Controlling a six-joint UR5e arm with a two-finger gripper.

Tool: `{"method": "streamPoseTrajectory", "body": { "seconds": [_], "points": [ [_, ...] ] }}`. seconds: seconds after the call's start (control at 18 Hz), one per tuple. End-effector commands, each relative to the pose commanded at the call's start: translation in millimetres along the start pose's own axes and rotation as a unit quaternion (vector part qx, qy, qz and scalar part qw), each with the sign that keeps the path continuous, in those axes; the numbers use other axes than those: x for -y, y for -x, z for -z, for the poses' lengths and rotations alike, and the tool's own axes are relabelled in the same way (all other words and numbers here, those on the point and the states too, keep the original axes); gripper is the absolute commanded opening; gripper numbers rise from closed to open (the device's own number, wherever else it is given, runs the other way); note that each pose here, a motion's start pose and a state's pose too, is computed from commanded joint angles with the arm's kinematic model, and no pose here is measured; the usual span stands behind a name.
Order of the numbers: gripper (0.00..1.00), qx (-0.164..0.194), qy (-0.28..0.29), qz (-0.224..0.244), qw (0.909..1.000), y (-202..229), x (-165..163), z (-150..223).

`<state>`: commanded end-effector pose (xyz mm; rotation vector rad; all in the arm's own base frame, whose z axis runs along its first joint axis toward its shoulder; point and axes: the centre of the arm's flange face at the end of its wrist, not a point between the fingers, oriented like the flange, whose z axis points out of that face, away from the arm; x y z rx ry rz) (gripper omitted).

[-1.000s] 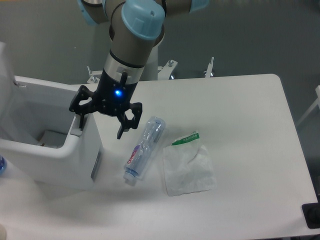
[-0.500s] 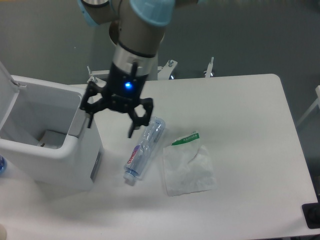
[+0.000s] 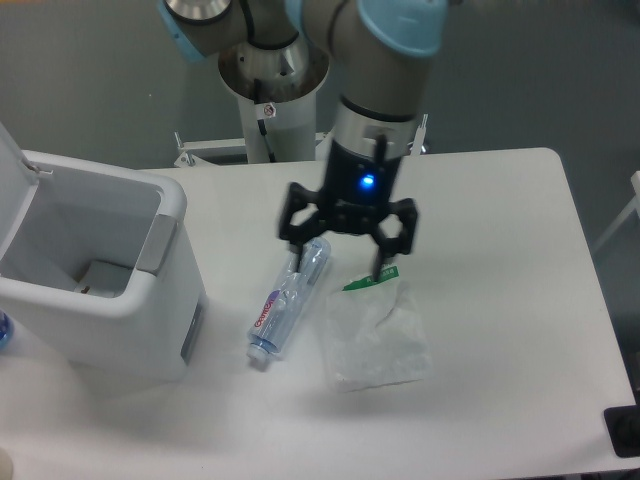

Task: Open the trash can
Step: 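Lift the gripper away from the open trash can back over the table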

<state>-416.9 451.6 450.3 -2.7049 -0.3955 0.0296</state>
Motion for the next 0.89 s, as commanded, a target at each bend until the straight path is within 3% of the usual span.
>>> {"method": "streamPoseTrajectory", "body": {
  "seconds": [0.28,0.56,0.89],
  "points": [
    [1.0,0.018,0.047,-0.052,0.9974,38,-19,-28],
    [1.0,0.045,0.121,-0.086,0.9879,74,-41,-61],
    [1.0,0.044,0.138,-0.098,0.9846,111,-55,-72]
  ]
}}
